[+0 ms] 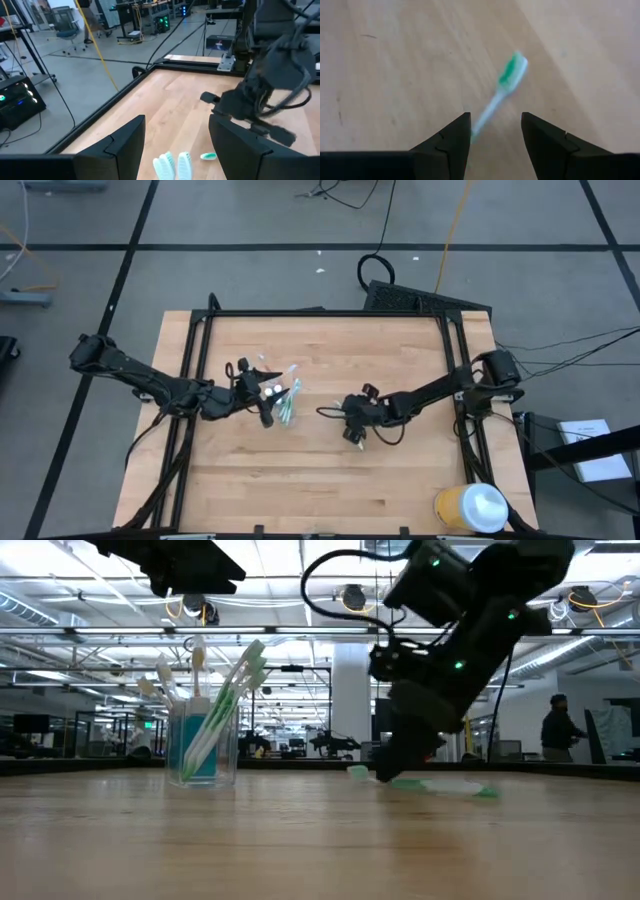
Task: Pick & Place toothbrushing station
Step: Put the green toothbrush in the transparent organizer
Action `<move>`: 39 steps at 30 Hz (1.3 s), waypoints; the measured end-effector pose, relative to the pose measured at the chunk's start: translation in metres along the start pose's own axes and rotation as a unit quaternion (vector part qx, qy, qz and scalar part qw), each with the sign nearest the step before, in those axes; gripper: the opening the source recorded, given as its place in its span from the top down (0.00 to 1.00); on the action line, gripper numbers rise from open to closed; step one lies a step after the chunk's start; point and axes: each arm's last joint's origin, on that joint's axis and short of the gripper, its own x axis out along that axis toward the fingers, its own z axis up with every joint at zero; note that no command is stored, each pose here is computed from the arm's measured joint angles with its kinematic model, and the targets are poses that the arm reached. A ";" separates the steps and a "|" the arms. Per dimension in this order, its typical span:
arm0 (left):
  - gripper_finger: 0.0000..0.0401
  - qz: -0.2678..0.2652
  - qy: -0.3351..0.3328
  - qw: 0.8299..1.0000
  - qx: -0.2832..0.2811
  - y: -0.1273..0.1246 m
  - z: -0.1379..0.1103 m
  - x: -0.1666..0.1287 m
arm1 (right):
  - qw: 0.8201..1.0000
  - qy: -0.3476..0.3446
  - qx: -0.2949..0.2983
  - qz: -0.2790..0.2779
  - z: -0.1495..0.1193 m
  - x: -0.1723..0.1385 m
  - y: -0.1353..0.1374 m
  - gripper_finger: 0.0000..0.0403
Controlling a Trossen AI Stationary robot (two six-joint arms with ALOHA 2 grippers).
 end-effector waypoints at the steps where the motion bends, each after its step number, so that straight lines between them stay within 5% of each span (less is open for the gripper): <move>1: 0.43 0.001 0.000 1.000 0.000 0.000 0.000 0.000 | 1.000 0.004 0.002 0.000 -0.002 0.004 -0.001 0.58; 17: 0.43 0.000 0.002 1.000 0.002 0.000 -0.001 0.000 | 1.000 -0.017 -0.004 -0.020 -0.001 0.030 -0.009 0.60; 39: 0.43 0.000 0.002 1.000 -0.001 0.000 0.000 0.000 | 0.997 -0.041 -0.051 -0.035 0.008 0.034 -0.019 0.95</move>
